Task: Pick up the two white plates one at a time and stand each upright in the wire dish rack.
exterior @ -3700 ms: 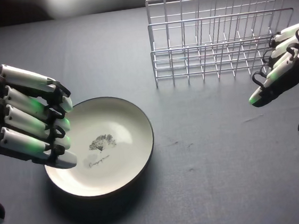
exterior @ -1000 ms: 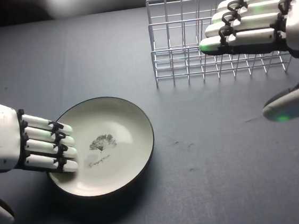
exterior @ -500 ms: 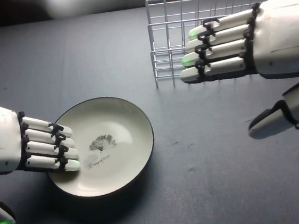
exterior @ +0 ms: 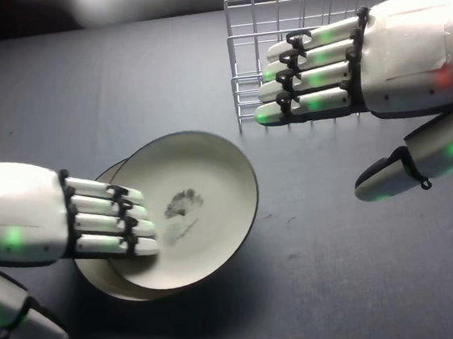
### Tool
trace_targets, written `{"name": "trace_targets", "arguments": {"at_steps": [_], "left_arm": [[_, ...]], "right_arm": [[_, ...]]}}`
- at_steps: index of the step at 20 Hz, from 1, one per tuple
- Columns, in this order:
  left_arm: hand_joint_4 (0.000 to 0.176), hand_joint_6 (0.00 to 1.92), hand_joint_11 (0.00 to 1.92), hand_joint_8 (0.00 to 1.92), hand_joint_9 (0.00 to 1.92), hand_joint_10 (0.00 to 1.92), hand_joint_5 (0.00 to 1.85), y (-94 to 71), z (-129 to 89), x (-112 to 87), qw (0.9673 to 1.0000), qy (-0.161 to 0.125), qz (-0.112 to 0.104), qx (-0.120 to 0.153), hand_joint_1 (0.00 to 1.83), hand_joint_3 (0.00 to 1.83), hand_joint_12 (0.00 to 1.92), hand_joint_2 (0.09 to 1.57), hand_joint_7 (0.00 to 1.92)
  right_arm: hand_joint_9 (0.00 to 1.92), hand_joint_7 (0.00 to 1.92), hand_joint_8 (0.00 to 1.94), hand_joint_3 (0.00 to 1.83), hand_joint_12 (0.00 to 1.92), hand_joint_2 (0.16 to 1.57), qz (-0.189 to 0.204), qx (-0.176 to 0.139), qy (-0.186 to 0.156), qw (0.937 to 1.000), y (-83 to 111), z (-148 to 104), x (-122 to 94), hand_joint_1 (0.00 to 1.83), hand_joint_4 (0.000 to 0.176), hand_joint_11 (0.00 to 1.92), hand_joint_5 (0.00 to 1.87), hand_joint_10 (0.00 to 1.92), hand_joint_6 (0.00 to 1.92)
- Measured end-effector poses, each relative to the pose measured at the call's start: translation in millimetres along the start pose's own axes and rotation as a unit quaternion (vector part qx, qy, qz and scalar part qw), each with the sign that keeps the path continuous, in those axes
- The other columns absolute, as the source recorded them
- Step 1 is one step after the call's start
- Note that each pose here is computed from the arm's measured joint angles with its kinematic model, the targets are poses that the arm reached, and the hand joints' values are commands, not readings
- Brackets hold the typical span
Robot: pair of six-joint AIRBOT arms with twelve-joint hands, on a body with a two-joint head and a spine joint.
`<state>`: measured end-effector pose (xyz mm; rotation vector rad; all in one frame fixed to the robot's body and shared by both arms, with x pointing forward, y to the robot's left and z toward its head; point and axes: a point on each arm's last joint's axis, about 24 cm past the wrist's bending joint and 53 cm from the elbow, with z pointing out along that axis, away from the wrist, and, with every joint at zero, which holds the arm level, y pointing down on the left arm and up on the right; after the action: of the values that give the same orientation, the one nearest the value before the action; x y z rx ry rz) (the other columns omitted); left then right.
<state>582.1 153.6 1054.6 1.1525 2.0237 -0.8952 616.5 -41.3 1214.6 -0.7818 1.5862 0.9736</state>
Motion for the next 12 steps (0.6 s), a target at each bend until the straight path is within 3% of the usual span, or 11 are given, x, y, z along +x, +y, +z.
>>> {"name": "trace_targets", "arguments": {"at_steps": [3, 9, 12], "left_arm": [[0.0, 0.0, 0.0, 0.0, 0.0, 0.0, 0.0, -12.3, 12, -4.8, 0.9998, -0.011, -0.011, 0.016, 0.0, 0.0, 0.0, 1.15, 0.0], [0.0, 0.0, 0.0, 0.0, 0.0, 0.0, 0.0, -28.3, 25, -17.7, 0.999, -0.027, -0.011, 0.033, 0.0, 0.0, 0.0, 1.16, 0.0], [0.0, 0.0, 0.0, 0.0, 0.0, 0.0, 0.0, -30.9, 27, -19.2, 0.9987, -0.029, -0.018, 0.036, 0.0, 0.0, 0.0, 1.16, 0.0]], "right_arm": [[0.0, 0.0, 0.0, 0.01, 0.0, 1.18, -0.002, -0.001, 0.001, 1.0, 0.0, 2, 1, 0.0, 0.0, 0.0, 0.0, 0.0, 0.0], [0.0, 0.0, 0.0, 0.0, 0.0, 1.18, -0.003, -0.006, -0.01, 0.9999, 3.7, 5, -9, 0.02, 0.0, 0.0, 0.0, 0.0, 0.0], [0.0, 0.0, 0.0, 0.0, 0.0, 1.13, -0.001, -0.014, -0.009, 0.9999, 9.7, 13, -7, 0.24, 0.0, 0.0, 0.0, 0.0, 0.0]]}}
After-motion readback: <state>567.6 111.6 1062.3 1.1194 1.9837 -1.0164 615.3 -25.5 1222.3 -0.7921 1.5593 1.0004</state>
